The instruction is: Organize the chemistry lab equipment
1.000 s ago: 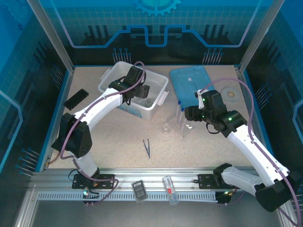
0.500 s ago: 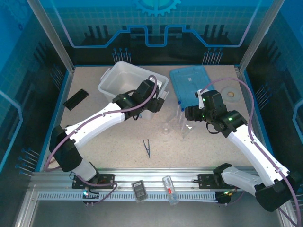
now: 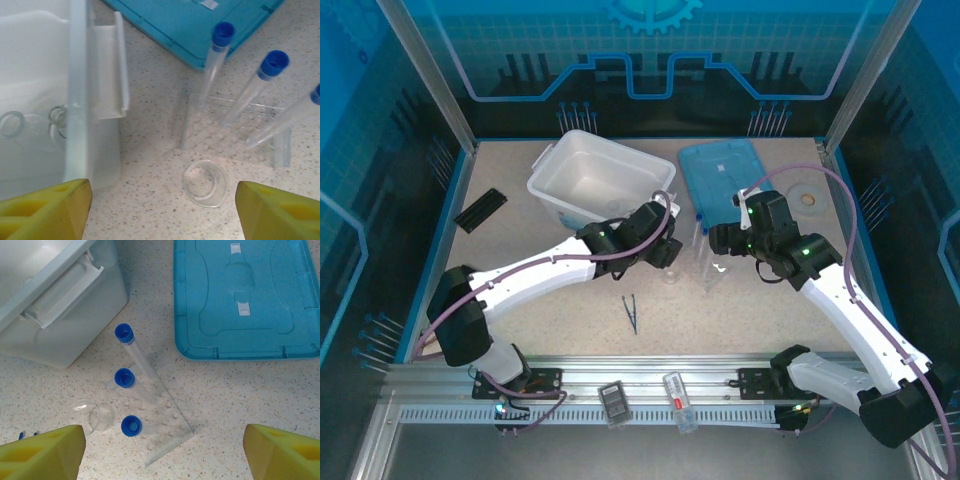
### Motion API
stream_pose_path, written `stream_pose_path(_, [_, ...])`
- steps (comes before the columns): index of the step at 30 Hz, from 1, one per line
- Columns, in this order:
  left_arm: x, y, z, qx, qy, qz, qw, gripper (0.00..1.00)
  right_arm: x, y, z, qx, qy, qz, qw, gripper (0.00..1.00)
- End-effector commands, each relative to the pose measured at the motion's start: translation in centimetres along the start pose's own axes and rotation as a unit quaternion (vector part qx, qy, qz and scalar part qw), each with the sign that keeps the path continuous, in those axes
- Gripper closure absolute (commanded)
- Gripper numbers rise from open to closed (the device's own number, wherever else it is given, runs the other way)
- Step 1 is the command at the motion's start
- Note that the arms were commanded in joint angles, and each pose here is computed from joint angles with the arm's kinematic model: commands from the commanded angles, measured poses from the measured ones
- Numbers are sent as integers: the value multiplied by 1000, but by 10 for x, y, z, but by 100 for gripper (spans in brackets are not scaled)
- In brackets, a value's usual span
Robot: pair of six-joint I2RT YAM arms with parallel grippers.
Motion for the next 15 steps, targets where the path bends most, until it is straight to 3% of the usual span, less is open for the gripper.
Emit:
stream_pose_path(1, [-9, 12, -12, -5, -22, 7, 1000, 23, 0, 1, -5, -13, 6, 1, 1000, 16])
stream_pose_path(15, [-46, 58, -35, -21, -56, 72, 996, 22, -1, 3, -3, -7, 4, 5, 1000, 16])
Point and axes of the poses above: each hand's point on the last joint's axis, 136 mm out from that joint toward the fingers, its own y axis out along the fingers, its own z axis along the line the jaws close on, x = y × z, the point moved 3 cm from there along -y, back along the fingers, and after that the axes turned 1 degree about y, right-handed, at the moved point
